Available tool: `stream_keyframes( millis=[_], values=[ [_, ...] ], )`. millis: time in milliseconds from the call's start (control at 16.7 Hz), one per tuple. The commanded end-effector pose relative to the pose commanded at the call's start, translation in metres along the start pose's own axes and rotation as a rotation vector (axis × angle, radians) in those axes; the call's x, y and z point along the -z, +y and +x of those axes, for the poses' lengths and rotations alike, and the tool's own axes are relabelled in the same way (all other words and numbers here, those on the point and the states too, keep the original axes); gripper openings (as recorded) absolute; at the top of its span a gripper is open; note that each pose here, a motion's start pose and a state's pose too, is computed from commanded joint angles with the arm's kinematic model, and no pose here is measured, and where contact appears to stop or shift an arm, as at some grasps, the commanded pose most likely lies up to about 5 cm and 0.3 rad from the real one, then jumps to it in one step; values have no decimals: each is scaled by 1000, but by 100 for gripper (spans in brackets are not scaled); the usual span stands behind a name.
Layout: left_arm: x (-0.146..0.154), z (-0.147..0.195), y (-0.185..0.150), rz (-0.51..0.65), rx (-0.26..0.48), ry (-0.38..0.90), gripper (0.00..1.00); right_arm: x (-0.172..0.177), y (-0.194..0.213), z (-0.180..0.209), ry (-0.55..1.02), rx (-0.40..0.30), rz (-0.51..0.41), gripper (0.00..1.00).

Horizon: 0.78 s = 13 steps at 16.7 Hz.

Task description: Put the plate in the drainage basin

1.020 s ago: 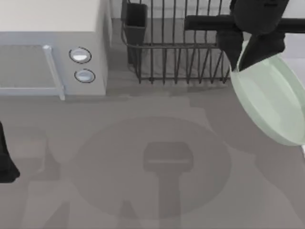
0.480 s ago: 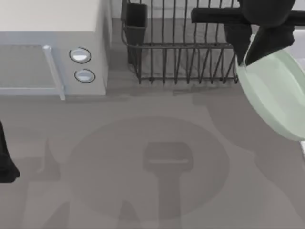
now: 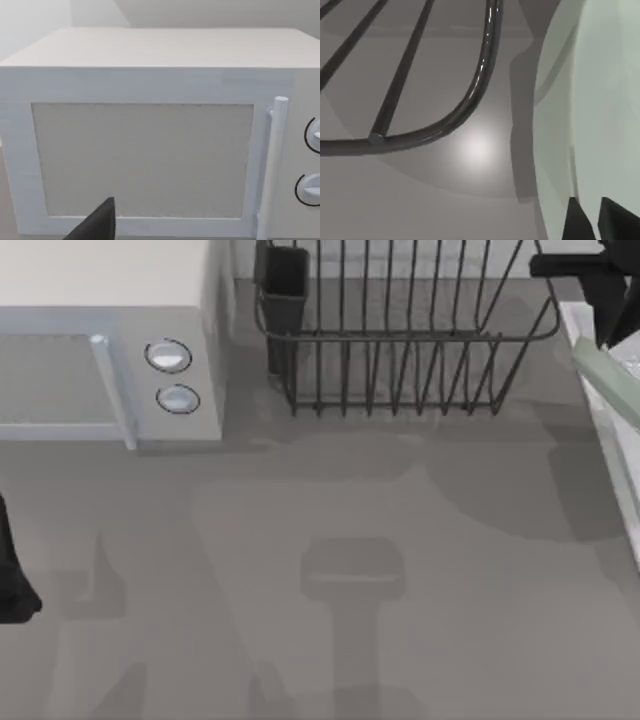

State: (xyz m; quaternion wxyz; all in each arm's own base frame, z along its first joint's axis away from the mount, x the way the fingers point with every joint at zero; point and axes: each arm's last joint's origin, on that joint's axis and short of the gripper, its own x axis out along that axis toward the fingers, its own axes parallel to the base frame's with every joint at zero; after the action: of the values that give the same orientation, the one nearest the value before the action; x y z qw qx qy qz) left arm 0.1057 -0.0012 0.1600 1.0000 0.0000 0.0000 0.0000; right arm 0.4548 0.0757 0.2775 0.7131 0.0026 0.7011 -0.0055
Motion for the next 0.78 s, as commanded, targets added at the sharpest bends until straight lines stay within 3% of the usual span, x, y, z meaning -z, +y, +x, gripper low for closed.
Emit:
stream_keyframes(
  millis=[180, 300, 600, 780],
  values=[
    [0, 0, 0, 0, 0, 0, 100, -32, -74, 44, 19, -2, -1, 0],
    [0, 0, 0, 0, 0, 0, 100, -38, -101, 58, 15, -3, -1, 0],
    [0, 0, 0, 0, 0, 0, 100, -40, -108, 61, 14, -4, -1, 0],
    [0, 0, 0, 0, 0, 0, 100, -40, -108, 61, 14, -4, -1, 23]
  ],
)
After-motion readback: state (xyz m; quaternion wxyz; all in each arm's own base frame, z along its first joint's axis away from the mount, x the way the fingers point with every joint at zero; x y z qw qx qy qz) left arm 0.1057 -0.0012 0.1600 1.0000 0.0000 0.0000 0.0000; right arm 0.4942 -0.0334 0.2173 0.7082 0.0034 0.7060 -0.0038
